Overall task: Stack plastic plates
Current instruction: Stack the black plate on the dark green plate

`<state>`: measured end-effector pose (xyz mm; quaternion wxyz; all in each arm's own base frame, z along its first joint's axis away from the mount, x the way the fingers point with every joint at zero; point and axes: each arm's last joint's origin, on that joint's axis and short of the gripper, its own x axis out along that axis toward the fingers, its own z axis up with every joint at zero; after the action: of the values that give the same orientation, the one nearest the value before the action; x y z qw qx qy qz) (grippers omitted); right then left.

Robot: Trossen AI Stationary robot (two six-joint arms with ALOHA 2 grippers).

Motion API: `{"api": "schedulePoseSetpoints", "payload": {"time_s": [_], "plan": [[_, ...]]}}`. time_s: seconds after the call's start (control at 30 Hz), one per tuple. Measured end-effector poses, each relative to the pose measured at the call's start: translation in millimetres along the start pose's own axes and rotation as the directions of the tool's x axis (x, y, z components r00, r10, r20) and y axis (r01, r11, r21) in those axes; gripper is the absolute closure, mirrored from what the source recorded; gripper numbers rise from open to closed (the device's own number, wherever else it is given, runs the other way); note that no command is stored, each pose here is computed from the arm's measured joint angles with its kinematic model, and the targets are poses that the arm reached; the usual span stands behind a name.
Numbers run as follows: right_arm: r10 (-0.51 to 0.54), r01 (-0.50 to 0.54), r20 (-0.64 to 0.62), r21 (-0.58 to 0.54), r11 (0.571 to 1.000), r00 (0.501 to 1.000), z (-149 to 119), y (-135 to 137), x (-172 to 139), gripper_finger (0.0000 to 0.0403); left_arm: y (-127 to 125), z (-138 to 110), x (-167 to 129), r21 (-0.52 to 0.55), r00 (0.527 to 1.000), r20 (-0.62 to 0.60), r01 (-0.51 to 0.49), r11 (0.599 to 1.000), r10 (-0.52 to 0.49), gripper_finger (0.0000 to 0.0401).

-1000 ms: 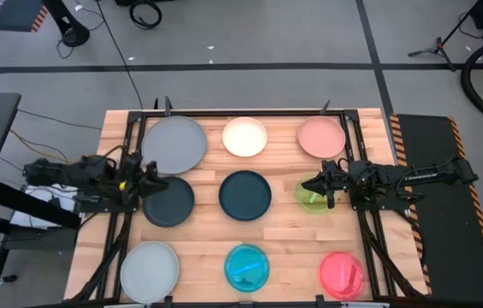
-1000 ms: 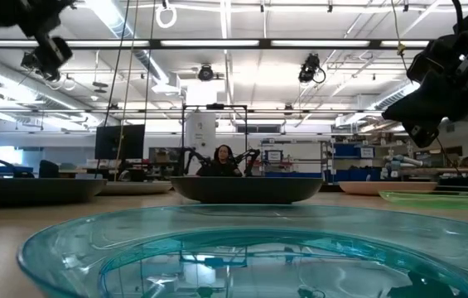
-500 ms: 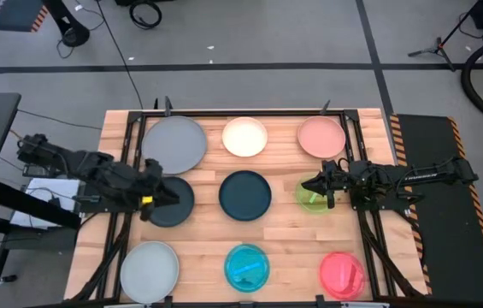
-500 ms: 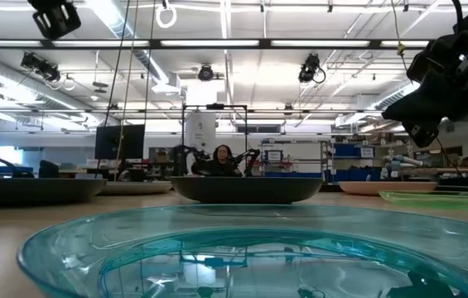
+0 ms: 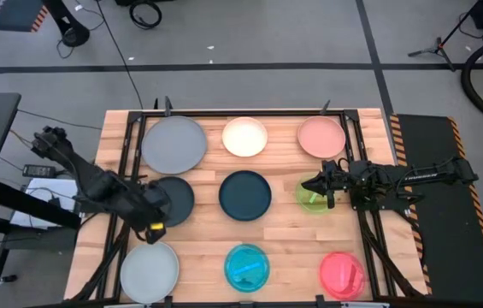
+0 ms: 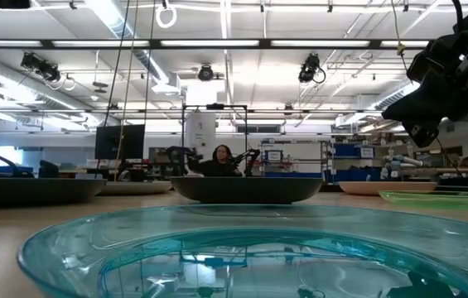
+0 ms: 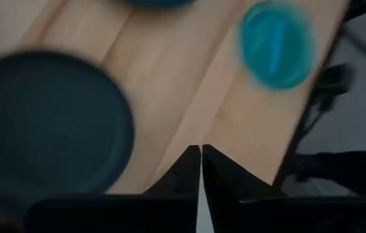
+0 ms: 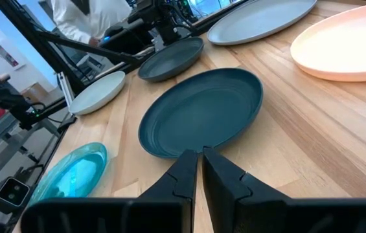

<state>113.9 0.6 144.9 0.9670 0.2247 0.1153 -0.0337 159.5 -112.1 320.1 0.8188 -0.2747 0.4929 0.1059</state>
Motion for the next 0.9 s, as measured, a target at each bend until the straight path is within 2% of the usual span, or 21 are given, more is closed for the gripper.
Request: {"api": "schedulePoseSetpoints", "payload": {"time_s": [0.23,0.37,0.47,0.57,0.63,0.7,0.8,0.9], "plan": [[0.000,0.000,0.000,0.000,1.000,1.000,0.1,0.0,0.0,0.0369,-15.0,-9.3,26.7,-0.046,0.988,-0.145,-0.066,0.997,0.058,0.0305],[0.000,0.000,0.000,0.000,1.000,1.000,0.1,0.0,0.0,0.0369,-27.3,-3.1,23.6,-0.103,0.975,-0.223,-0.025,0.994,0.002,0.0254],[0.000,0.000,0.000,0.000,1.000,1.000,0.0,0.0,0.0,0.0369,-46.0,8.8,5.2,-0.126,0.979,-0.188,0.054,0.991,-0.078,0.0236],[0.000,0.000,0.000,0.000,1.000,1.000,0.1,0.0,0.0,0.0369,-64.8,19.2,-12.4,-0.087,0.991,-0.074,0.103,0.991,-0.109,0.0235],[0.000,0.000,0.001,0.000,1.000,1.000,0.1,0.0,0.0,0.0369,-70.4,20.1,-13.8,-0.054,0.997,-0.059,0.049,0.997,-0.052,0.0239],[0.000,0.000,0.001,0.000,1.000,1.000,0.1,0.0,0.0,0.0369,-67.9,16.6,-4.9,-0.025,0.992,-0.102,-0.071,0.997,0.068,0.0241],[0.003,-0.003,0.008,0.000,1.000,1.000,0.8,0.4,0.0,0.0369,-64.5,8.8,14.6,0.028,0.960,-0.158,-0.229,0.973,0.230,0.0240],[0.003,-0.003,0.008,0.000,1.000,1.000,0.8,0.4,0.0,0.0369,-67.5,3.6,38.7,0.073,0.945,-0.174,-0.269,0.960,0.278,0.0228]]}}
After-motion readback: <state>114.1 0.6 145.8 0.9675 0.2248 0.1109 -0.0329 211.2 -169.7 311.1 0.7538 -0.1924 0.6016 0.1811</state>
